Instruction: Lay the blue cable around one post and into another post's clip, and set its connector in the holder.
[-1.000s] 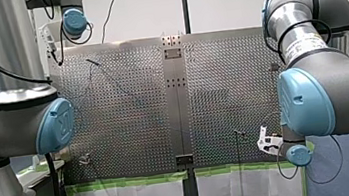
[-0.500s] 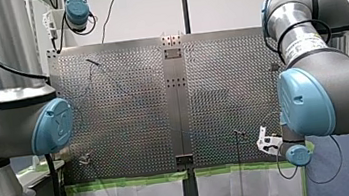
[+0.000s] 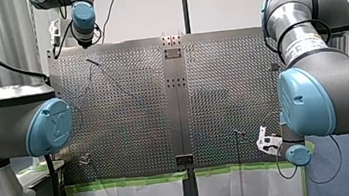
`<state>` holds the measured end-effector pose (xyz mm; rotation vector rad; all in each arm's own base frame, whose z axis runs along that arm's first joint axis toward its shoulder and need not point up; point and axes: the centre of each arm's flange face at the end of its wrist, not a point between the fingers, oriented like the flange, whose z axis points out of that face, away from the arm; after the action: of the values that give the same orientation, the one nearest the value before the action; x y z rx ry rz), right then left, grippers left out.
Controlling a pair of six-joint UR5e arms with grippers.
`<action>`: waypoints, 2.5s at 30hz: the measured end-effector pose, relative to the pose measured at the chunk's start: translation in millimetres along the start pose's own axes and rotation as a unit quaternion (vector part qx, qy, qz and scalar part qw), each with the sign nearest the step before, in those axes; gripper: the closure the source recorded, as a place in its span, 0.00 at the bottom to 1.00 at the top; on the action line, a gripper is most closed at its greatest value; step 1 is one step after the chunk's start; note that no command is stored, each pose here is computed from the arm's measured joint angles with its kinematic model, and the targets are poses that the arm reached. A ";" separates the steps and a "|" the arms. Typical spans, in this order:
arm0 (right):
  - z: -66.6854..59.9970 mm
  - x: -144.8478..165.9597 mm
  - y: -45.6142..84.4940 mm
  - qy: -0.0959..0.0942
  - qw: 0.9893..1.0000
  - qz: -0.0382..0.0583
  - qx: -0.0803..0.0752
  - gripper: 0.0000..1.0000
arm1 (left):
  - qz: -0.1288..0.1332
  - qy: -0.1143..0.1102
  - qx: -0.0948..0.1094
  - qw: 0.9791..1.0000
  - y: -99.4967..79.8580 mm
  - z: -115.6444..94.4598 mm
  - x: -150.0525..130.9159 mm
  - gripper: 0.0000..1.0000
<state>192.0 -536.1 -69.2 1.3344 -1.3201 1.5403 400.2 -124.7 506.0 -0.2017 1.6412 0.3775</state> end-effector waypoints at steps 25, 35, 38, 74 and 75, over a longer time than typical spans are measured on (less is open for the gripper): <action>-0.5 -0.5 0.0 -0.002 1.000 0.000 -0.001 1.00 | 0.044 0.065 0.004 0.997 4.0 -13.8 13.0 0.20; -0.9 -0.9 -0.1 -0.004 1.000 -0.001 -0.001 1.00 | 0.044 0.066 0.000 0.997 4.3 -14.9 13.1 0.20; -0.9 -1.0 -0.3 -0.004 1.000 -0.001 -0.001 1.00 | 0.044 0.066 0.000 0.997 3.9 -15.4 13.1 0.20; -1.2 -1.2 -0.1 -0.006 1.000 0.000 -0.002 1.00 | 0.049 0.066 -0.001 0.997 -1.9 -23.1 13.1 0.20; -1.2 -1.2 -0.1 -0.006 1.000 0.000 -0.002 1.00 | 0.049 0.066 -0.001 0.997 -1.8 -23.2 13.1 0.20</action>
<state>192.1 -534.8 -70.3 1.3428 -1.3297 1.5322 377.8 -133.5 494.4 -0.1509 1.7857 0.4495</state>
